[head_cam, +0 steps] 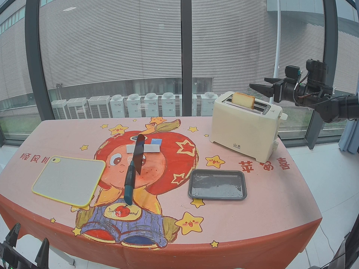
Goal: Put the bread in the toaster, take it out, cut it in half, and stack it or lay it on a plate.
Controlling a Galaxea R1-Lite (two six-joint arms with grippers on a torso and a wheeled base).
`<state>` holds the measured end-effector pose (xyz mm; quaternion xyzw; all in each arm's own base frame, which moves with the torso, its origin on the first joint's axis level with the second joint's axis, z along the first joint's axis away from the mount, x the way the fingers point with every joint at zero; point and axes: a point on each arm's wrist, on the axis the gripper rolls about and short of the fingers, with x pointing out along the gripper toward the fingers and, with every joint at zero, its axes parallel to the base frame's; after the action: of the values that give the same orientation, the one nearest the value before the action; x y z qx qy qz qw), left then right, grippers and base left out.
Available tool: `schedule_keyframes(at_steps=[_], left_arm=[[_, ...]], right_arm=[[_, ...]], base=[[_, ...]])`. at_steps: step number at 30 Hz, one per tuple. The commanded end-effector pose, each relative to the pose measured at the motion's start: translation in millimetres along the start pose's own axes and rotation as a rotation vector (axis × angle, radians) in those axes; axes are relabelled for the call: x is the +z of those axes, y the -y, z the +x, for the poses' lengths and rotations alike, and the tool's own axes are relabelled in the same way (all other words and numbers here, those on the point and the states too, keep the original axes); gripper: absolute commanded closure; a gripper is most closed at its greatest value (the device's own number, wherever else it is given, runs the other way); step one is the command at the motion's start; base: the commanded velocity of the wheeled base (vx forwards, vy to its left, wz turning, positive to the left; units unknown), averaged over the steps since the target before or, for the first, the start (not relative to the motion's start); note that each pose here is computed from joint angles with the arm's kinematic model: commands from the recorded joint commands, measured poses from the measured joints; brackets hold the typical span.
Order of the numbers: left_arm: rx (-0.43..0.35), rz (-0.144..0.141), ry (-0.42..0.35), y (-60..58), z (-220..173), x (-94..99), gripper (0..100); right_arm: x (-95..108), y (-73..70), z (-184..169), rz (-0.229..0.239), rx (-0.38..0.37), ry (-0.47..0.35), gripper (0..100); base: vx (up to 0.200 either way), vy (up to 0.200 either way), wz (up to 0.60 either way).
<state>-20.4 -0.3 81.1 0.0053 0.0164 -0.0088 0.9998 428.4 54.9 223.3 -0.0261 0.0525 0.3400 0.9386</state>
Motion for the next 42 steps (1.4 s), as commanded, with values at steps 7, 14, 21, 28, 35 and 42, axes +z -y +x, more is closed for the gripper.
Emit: schedule_keyframes(at_steps=[7,14,21,28,35,42], left_arm=[[0.000,0.000,-0.019,0.0,1.4,-4.9,0],[0.000,0.000,-0.021,0.0,1.4,-5.0,0],[0.000,0.000,-0.019,0.0,1.4,-4.9,0],[0.000,0.000,-0.019,0.0,1.4,-4.9,0],[0.000,0.000,-0.019,0.0,1.4,-4.9,0],[0.000,0.000,-0.019,0.0,1.4,-4.9,0]], right_arm=[[-33.1,4.5,28.4,0.031,0.024,-0.058,0],[-41.6,6.1,32.1,0.037,0.026,-0.074,0],[-47.7,8.2,34.9,0.039,0.025,-0.083,0],[-50.1,7.8,37.2,0.036,0.027,-0.082,0],[-49.5,6.8,35.4,0.024,0.026,-0.085,100],[-48.6,6.2,34.4,0.005,0.027,-0.083,100]], base=[[0.000,0.000,0.00],[0.000,0.000,0.00],[0.000,0.000,0.00],[0.000,0.000,0.00],[0.000,0.000,0.00],[0.000,0.000,0.00]])
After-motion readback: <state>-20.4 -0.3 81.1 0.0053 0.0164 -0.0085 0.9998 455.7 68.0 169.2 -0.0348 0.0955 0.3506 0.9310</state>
